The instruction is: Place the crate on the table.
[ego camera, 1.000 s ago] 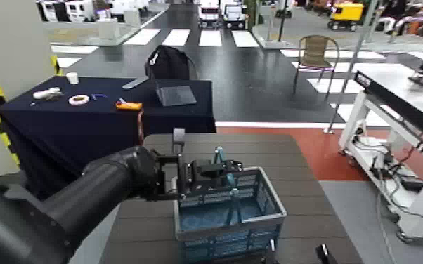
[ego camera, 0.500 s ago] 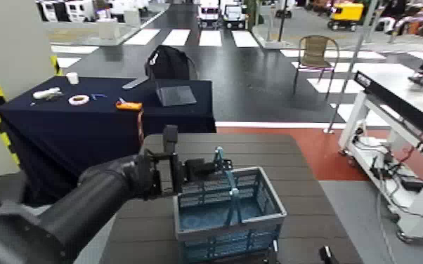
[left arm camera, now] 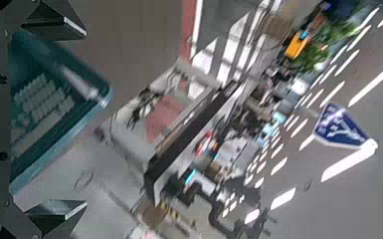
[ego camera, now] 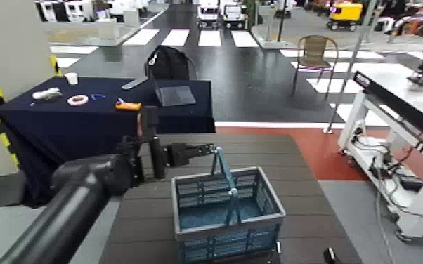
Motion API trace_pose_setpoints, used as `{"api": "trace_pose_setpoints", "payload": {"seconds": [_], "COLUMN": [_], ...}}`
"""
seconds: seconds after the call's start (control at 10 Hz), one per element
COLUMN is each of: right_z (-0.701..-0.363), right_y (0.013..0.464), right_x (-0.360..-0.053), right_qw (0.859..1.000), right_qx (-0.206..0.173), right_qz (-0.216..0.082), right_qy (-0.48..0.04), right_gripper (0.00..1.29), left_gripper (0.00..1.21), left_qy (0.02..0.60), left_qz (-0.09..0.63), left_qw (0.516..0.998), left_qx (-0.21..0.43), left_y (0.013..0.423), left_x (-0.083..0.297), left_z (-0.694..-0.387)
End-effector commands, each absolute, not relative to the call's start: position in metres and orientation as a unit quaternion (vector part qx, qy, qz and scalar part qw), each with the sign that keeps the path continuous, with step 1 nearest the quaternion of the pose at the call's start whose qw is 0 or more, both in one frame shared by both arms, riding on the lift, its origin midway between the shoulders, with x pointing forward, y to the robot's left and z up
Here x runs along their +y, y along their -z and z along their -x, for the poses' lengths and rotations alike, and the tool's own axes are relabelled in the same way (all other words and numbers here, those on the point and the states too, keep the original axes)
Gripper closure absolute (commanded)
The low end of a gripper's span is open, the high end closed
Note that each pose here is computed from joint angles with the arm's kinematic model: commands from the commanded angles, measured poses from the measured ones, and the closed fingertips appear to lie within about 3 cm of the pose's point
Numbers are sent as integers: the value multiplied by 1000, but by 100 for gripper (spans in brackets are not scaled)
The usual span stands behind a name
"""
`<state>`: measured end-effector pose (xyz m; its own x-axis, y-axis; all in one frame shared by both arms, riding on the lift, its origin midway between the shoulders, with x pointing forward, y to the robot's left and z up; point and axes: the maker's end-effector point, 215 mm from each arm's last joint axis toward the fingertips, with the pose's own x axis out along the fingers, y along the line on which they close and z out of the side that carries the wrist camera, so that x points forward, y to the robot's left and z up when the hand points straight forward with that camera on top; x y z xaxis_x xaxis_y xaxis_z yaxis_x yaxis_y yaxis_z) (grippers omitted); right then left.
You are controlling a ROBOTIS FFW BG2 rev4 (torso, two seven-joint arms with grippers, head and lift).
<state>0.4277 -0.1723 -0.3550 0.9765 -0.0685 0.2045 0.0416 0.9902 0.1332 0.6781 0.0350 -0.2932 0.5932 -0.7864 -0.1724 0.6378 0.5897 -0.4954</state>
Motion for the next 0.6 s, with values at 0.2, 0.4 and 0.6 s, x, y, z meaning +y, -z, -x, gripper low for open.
{"api": "trace_pose_setpoints", "payload": {"seconds": [0.2,0.4,0.6], "right_z": [-429,-429,-428], "right_y": [354,353,355], "right_x": [-172,-172,-174], "right_qw": [992,993,993], "right_qx": [-104,-104,-101], "right_qz": [-58,-55,-50], "right_qy": [28,28,29], "right_gripper": [13,13,13], "left_gripper": [11,11,10], "left_qy": [292,203,144], "left_qz": [150,121,109], "left_qw": [941,971,984], "left_qx": [80,20,-9], "left_y": [258,257,282], "left_x": [112,147,167], "left_z": [-651,-621,-589]}}
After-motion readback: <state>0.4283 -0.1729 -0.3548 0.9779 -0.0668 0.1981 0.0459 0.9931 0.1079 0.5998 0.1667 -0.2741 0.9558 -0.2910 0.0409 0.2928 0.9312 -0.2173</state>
